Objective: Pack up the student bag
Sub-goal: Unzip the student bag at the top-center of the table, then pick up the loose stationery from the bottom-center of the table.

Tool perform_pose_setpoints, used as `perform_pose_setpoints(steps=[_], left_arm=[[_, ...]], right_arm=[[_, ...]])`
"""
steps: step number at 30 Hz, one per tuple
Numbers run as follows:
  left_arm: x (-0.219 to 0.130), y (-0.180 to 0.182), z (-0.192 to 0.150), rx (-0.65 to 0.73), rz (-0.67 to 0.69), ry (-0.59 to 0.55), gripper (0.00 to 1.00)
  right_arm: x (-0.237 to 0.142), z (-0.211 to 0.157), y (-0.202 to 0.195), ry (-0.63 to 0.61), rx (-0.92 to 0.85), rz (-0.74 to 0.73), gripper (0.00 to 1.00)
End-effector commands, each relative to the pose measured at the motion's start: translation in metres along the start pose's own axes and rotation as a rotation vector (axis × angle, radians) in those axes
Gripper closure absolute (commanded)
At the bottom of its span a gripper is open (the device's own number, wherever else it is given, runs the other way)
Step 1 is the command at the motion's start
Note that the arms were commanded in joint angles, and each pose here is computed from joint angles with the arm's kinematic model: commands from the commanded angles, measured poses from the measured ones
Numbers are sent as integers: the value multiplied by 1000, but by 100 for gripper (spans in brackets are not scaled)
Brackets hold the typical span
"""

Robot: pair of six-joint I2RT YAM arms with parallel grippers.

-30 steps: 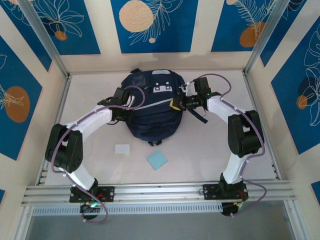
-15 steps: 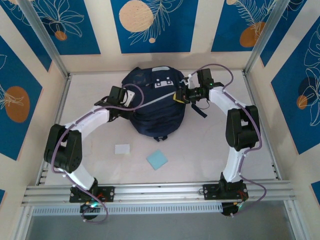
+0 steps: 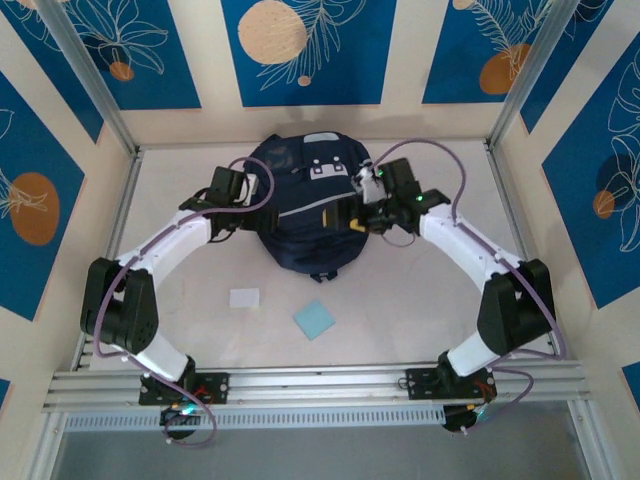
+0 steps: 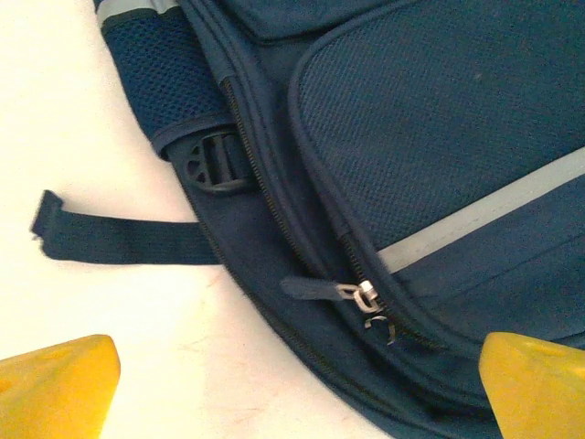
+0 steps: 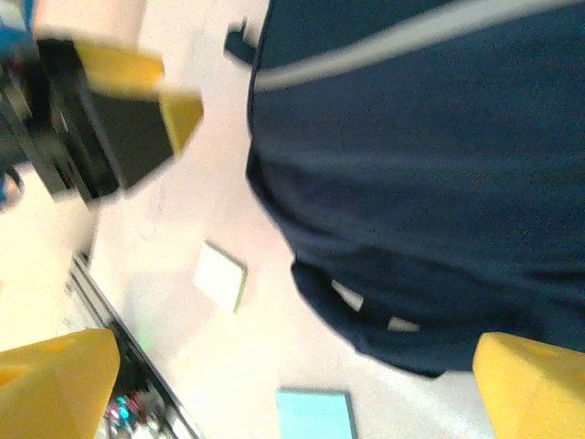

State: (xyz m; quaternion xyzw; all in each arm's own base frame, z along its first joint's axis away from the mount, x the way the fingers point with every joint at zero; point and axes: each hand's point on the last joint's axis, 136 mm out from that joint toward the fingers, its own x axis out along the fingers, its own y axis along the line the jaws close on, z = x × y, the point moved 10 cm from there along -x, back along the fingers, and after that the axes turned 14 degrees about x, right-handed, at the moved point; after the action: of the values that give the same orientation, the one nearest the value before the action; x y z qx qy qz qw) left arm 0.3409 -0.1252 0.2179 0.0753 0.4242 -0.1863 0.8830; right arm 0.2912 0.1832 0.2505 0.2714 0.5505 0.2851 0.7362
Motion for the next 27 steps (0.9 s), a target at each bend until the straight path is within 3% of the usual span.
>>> perform_pose_setpoints(steps=[1, 14, 27], left_arm=[[-12, 0, 18, -97, -89, -99, 0], [-14, -4, 9, -166, -184, -111, 0], [-20, -3, -5, -147, -153, -82, 0]], right_arm=[[17, -41, -1, 88, -105, -129, 1], [95, -138, 12, 280, -494, -509, 1], [138, -181, 5, 353, -524, -644, 1]])
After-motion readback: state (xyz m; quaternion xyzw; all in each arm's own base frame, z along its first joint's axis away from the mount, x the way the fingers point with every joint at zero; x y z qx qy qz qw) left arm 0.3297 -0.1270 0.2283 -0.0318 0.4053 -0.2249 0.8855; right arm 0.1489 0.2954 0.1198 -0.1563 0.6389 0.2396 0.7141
